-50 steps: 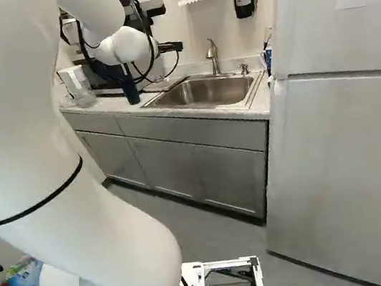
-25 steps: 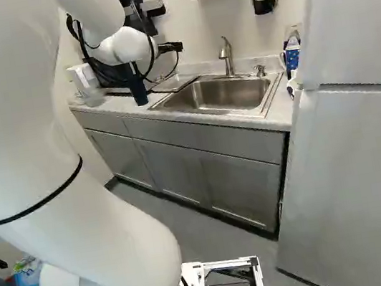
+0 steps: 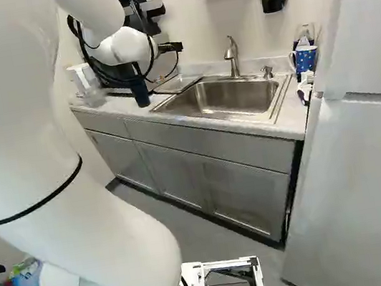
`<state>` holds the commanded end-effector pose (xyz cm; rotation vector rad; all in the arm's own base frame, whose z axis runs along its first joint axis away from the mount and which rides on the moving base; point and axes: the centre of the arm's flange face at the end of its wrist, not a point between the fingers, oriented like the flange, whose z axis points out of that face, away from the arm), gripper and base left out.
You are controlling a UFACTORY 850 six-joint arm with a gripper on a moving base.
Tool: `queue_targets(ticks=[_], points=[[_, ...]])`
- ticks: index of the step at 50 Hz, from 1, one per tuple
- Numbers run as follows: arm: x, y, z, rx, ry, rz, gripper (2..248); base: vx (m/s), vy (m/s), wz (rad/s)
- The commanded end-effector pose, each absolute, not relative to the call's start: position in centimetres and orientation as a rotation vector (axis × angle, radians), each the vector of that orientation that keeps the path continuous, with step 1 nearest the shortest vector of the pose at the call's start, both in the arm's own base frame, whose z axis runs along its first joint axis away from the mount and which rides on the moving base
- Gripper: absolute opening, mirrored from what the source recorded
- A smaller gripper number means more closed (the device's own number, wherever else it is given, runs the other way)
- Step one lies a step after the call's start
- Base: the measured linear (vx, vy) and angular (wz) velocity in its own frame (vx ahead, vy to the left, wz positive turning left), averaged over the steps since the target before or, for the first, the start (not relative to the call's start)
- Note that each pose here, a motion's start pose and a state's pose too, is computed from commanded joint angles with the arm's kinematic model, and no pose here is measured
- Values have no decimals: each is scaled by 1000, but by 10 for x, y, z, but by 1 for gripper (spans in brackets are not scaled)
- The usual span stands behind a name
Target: Rinse the cup and place it in the tray
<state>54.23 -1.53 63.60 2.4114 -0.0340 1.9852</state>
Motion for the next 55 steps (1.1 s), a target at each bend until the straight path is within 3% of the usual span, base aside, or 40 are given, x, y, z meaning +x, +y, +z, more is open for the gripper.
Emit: queue_targets(ticks=[55], points=[[542,-15,636,2411,-34,1985,247,79,3,7]])
